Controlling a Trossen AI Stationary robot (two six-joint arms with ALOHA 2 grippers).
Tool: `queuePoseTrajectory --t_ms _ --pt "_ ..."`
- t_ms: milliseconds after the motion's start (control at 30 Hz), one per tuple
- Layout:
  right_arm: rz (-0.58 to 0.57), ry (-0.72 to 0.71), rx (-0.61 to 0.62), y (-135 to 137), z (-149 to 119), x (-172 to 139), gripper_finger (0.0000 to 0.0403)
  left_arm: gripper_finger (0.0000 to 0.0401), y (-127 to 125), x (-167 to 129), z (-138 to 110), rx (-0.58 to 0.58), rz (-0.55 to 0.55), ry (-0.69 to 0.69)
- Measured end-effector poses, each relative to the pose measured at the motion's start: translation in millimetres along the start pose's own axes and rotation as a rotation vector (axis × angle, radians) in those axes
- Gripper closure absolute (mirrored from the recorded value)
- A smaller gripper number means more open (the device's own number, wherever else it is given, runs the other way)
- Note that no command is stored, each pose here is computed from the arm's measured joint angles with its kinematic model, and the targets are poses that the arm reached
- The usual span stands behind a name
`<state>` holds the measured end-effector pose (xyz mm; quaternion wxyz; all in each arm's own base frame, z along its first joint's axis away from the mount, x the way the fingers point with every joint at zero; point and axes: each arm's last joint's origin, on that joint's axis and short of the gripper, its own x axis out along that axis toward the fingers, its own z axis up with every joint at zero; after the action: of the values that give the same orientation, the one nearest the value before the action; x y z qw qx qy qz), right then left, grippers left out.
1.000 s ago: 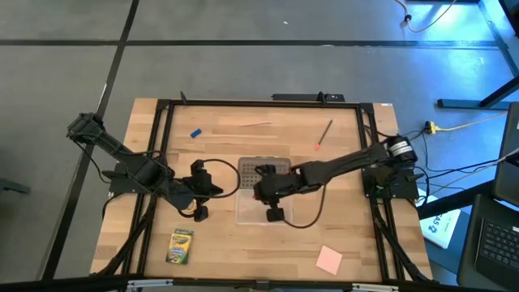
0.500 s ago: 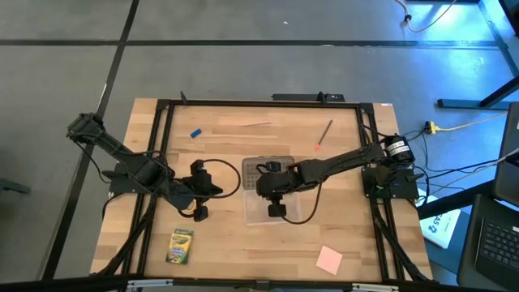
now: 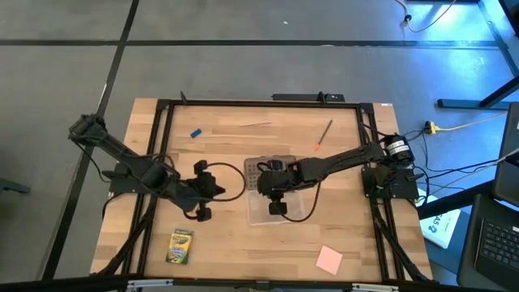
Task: Pack school essentials
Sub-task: Put the black and pink pencil into the transparent supply box
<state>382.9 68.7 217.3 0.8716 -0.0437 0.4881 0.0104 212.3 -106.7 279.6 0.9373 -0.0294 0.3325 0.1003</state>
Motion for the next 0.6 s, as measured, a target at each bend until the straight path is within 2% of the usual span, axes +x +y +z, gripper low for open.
queuePoseTrajectory --t_ms 300,600 --pt "0.001 0.008 -0.001 -0.2 -0.7 0.2 0.0352 0.0387 -9.0 32.8 -5.0 0.017 0.053 0.055" --pt "0.0 0.009 0.0 -0.5 -0.8 0.3 0.0352 0.0387 -11.5 32.6 -3.9 0.008 0.018 0.051"
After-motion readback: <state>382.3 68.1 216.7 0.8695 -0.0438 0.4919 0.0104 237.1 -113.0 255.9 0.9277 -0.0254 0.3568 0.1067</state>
